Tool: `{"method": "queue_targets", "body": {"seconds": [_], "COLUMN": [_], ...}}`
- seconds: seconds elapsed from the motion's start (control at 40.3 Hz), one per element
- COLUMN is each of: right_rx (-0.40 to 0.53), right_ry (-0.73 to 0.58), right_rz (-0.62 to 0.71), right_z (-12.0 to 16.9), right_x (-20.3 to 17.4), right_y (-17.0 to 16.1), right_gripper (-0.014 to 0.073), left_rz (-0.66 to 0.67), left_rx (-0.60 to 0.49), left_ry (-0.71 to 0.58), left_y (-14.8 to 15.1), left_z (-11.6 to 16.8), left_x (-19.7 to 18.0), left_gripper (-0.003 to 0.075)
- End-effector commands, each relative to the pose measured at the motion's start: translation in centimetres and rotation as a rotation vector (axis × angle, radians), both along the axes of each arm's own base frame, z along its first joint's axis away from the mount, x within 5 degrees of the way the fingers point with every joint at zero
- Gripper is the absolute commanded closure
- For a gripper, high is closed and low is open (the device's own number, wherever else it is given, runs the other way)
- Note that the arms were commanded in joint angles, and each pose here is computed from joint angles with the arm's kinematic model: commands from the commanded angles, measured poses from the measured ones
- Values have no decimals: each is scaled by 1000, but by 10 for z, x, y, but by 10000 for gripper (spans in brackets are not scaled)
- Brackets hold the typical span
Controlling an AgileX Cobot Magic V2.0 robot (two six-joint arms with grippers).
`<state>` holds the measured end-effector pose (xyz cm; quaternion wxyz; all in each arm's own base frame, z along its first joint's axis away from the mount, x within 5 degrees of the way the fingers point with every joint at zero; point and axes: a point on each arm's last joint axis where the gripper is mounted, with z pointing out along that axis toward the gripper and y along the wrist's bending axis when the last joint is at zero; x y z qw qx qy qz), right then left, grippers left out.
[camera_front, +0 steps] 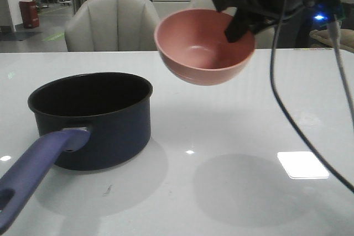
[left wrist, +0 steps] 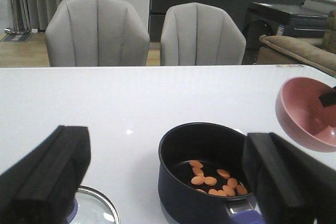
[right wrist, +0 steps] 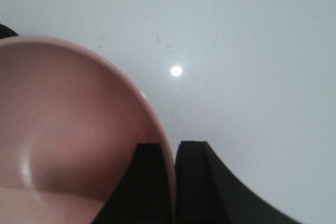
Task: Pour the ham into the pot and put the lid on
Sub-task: 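Carry the empty bowl back and lower it onto the table with the right gripper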
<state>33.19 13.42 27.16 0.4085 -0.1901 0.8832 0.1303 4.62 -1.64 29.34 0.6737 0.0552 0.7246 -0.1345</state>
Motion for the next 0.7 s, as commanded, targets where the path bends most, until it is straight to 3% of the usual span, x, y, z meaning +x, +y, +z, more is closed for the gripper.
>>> {"method": "queue_targets", "body": {"seconds": [0.0, 0.174, 0.67], "right_rx": [-6, -75, -101], "right_ry": [-65, 15, 215], "right_rz": [-37, -61, -154], "right_z": [25, 17, -41], "right_x": [1, 4, 29], "right_y": [-22, -48, -82], "right_gripper": [458, 458, 456], "left_rz": [6, 6, 6], "left_rx": [-36, -36, -36], "left_ry": [-86, -86, -86], "left_y": [1, 1, 1], "left_z": [15, 15, 15], "left_x": [-1, -1, -1], "left_gripper": [82, 82, 82]}}
